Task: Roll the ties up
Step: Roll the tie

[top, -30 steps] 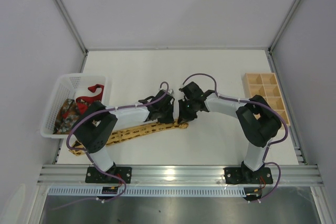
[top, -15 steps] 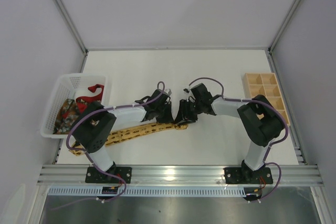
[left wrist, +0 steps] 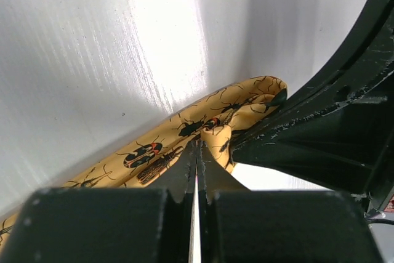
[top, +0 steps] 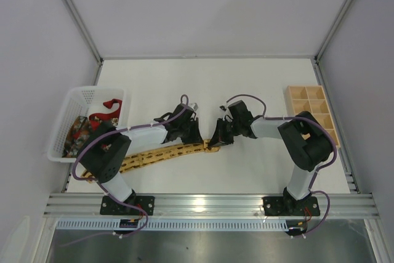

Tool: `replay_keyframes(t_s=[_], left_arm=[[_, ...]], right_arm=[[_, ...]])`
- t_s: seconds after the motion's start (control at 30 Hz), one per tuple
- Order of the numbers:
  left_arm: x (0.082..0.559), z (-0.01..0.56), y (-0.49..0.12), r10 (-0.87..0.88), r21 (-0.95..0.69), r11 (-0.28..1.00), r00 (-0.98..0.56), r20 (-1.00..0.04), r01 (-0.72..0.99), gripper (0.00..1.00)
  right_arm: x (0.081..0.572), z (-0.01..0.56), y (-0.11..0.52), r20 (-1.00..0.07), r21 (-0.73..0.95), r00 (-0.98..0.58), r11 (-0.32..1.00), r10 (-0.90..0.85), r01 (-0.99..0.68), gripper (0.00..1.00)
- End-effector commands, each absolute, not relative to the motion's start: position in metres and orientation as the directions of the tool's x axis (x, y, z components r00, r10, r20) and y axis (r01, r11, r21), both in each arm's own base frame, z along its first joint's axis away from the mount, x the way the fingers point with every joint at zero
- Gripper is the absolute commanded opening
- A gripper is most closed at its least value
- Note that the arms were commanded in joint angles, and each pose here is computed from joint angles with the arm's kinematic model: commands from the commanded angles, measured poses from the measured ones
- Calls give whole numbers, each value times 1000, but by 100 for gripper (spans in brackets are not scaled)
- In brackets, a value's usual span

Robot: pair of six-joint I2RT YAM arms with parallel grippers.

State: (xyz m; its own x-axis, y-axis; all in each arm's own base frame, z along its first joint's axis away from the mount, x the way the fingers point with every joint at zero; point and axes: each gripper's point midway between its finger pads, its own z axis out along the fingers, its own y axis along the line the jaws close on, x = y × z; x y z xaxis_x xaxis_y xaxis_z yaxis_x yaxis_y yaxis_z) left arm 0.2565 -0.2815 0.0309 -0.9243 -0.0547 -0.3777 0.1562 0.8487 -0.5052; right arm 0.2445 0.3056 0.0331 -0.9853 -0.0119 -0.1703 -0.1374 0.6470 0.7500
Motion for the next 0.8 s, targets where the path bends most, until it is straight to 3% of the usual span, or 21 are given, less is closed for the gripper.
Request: replay_keyframes(t_s=[0.0, 0.43, 0.77], left_arm=[[269, 64, -299, -100, -584, 793, -907, -410, 177, 0], [264, 74, -308, -139, -628, 759, -898, -417, 174, 1], [257, 44, -315, -91, -627, 762, -930, -355, 165, 0]], right_arm=[[248, 25, 301, -179, 725, -984, 676, -5, -135, 0], [251, 20, 296, -191, 664, -981, 732, -30, -151, 0], [254, 32, 296, -212, 658, -977, 734, -36, -170, 3]])
